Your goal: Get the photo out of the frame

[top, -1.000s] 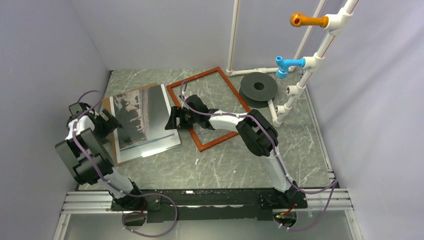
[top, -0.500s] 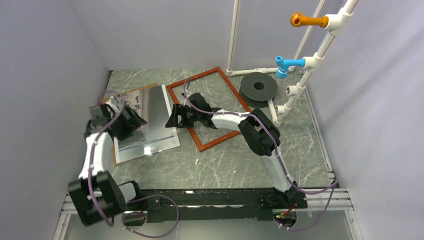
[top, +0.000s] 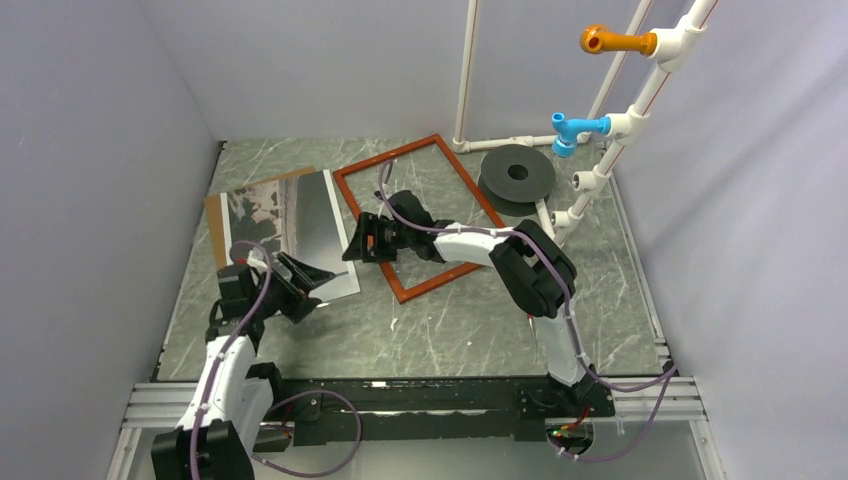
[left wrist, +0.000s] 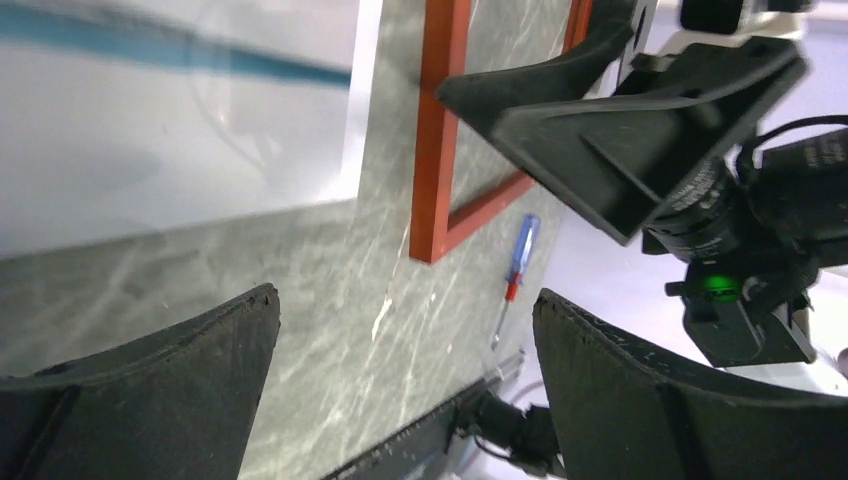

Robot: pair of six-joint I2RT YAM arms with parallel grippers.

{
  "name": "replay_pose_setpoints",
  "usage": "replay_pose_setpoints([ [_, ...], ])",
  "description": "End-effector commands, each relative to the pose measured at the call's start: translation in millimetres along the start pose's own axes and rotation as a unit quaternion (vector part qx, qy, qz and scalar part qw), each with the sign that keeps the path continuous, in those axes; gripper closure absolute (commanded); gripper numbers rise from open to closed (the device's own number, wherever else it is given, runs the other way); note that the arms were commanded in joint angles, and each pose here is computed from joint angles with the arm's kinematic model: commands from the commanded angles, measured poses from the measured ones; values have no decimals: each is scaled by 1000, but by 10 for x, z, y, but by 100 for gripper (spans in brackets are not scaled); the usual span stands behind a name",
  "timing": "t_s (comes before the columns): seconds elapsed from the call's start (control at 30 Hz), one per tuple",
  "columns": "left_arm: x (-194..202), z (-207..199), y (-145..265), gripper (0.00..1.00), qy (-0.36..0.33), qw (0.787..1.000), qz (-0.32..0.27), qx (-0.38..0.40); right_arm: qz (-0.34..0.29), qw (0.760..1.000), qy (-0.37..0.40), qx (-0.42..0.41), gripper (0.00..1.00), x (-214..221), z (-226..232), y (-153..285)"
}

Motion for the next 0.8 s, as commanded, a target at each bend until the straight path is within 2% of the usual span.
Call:
replay_pose_setpoints([
  [0.0,141,-83,-125,1,72,996,-4,50,-22,1000,14,-5,31,140,248,283],
  [0.13,282,-38,-233,1,113,991,-41,59,-33,998,41,31,31,316,266,421],
  [0.3,317,-7,-339,1,127,988,-82,37,-44,997,44,47,31,410,196,538],
  [0.6,375,49,-464,1,182,980,-76,-15,-47,996,45,54,32,442,171,546],
  [0.77,382,122,-468,1,202,973,-105,-35,-46,996,46,60,32,440,141,519],
])
Point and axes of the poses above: each gripper's point midway between its finger pads, its own y axis back along the fingers, its own z axis along the line the jaws close on, x = y × z, the point moved 10 cm from there along y, back along the fingers, and after that the axes turned 7 degrees about -y, right-handed, at the moved point
